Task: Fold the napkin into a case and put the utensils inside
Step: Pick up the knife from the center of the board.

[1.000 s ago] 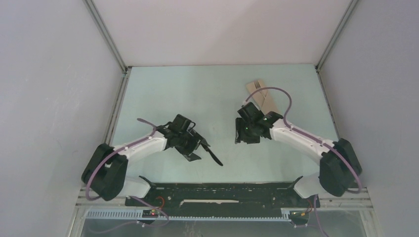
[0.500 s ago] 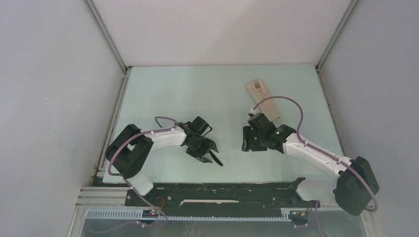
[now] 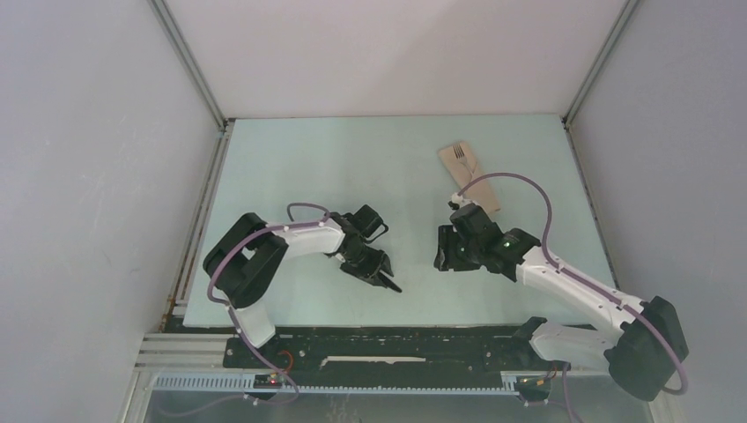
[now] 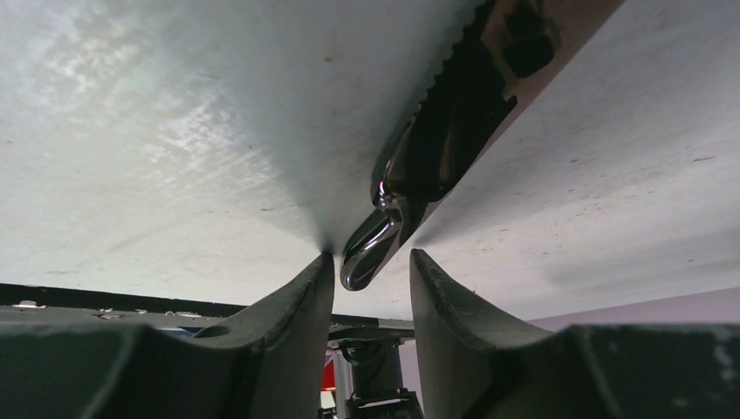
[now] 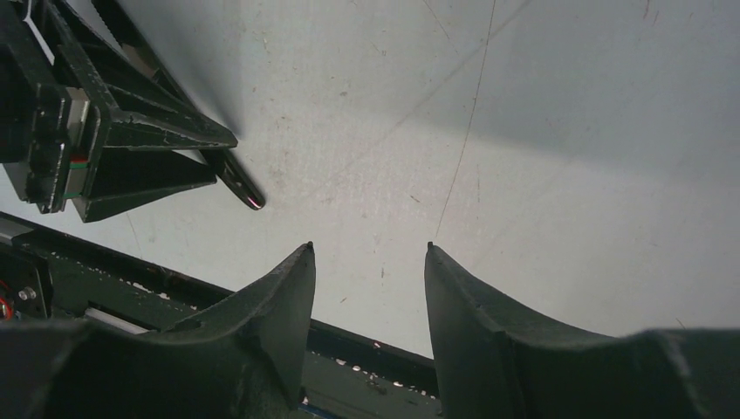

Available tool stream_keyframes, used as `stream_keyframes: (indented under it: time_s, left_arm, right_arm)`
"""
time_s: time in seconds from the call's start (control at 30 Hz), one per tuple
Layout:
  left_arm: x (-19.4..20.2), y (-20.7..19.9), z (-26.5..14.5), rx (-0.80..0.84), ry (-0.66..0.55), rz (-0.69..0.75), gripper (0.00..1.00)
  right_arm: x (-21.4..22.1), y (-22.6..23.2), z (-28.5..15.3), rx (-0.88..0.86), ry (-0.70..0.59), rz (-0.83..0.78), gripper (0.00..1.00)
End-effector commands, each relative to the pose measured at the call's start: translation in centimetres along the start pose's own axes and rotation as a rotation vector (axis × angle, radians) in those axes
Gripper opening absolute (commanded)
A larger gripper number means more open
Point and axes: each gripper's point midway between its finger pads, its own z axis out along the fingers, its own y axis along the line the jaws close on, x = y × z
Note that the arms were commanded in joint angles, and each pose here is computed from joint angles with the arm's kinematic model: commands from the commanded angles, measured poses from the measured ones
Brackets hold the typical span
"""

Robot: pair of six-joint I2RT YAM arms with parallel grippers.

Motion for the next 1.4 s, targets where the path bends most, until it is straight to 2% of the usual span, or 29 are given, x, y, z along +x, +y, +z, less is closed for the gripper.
stream_keyframes:
  time_s: [0.0,0.1,0.23,0.33,0.43,0.57,0.77,0.93,1.23,1.37]
  left_arm:
    - [-3.7,4.0,1.8,-0.178,-0.184,-0.022,0.42]
    - [-4.3,4.9,1.8,-0.236,-0.216,0.006,0.36]
    - [-4.8,6.4,2.2,-0.294,-0.213,0.059,0.09]
    - [-5.3,7.2,1.5,-0.314,-0.233,0.133,0.00]
    - [-5.8,7.0,0.1,-0.293,-0.272,0.211,0.00]
    - [-6.0,5.4,-2.2,-0.219,-0.316,0.328,0.00]
    - [-4.5,5.6,-2.9,-0.180,-0.225,0.457,0.00]
    - [-4.3,5.9,-3.9,-0.146,-0.226,0.506,0.00]
    - [-3.8,5.9,-5.8,-0.090,-0.223,0.540,0.00]
    - [-3.6,6.1,-6.3,-0.078,-0.221,0.549,0.00]
  right_arm:
    - [-0.8,-0.1,-0.6,-0.002,-0.046,-0.011,0.57]
    - [-0.7,-0.1,-0.4,-0.001,-0.036,-0.009,0.57]
    - [-0.4,-0.1,0.2,0.011,-0.019,0.012,0.58]
    - [-0.4,0.3,0.7,-0.007,-0.003,0.043,0.61]
    - [-0.7,1.0,1.4,-0.034,-0.003,0.075,0.63]
    - [-1.9,3.2,2.4,-0.188,0.018,0.189,0.67]
    - [-3.6,7.8,3.8,-0.474,0.080,0.317,0.70]
    - [-4.6,11.0,5.8,-0.658,0.134,0.363,0.70]
    - [-2.8,14.7,8.9,-0.738,0.278,0.371,0.69]
    - [-2.4,16.5,9.7,-0.775,0.296,0.371,0.69]
